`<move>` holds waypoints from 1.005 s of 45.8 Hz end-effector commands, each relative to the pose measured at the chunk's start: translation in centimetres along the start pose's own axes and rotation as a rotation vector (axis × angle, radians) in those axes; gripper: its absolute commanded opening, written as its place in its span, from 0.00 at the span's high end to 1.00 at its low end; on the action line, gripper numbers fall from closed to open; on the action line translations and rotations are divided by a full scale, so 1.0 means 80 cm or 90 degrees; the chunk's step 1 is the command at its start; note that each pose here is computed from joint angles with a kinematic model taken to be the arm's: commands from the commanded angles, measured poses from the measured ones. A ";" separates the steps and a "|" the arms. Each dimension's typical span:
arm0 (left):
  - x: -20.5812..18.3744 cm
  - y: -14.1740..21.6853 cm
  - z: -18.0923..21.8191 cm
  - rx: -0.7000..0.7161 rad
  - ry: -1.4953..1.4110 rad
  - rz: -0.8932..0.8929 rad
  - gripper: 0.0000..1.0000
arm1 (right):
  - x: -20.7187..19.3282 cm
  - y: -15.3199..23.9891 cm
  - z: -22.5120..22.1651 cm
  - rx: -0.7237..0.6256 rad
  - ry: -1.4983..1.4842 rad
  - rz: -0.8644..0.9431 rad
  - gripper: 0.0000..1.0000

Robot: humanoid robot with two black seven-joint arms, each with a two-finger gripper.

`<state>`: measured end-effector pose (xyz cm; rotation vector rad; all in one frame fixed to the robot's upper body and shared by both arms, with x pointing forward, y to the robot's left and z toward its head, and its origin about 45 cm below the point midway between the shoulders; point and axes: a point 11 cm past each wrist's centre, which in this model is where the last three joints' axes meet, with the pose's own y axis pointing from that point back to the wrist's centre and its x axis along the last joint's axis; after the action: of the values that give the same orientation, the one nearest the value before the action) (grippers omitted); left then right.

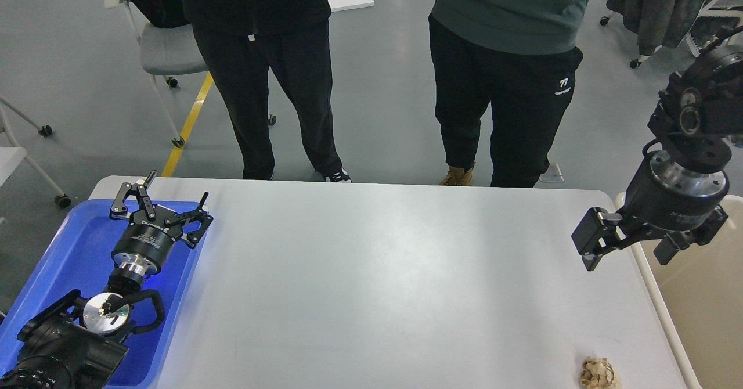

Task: Tidy desktop
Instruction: 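Move the right gripper down toward the crumpled tan paper scrap, then lower the right gripper onto the paper scrap and close it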

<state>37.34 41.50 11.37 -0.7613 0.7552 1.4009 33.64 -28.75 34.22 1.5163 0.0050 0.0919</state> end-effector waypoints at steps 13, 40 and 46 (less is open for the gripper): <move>0.000 0.000 0.000 -0.001 0.001 0.000 0.00 | -0.002 0.000 0.013 0.010 -0.016 0.003 0.00; 0.000 0.000 0.001 -0.002 0.001 0.000 0.00 | -0.039 -0.097 0.061 0.085 -0.071 -0.019 0.00; 0.000 0.000 0.000 -0.002 0.001 0.000 0.00 | -0.055 -0.139 0.064 0.120 -0.076 -0.028 0.00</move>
<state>37.34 41.53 11.39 -0.7644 0.7542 1.4022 31.73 -33.37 28.10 1.6270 -0.0310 -0.0062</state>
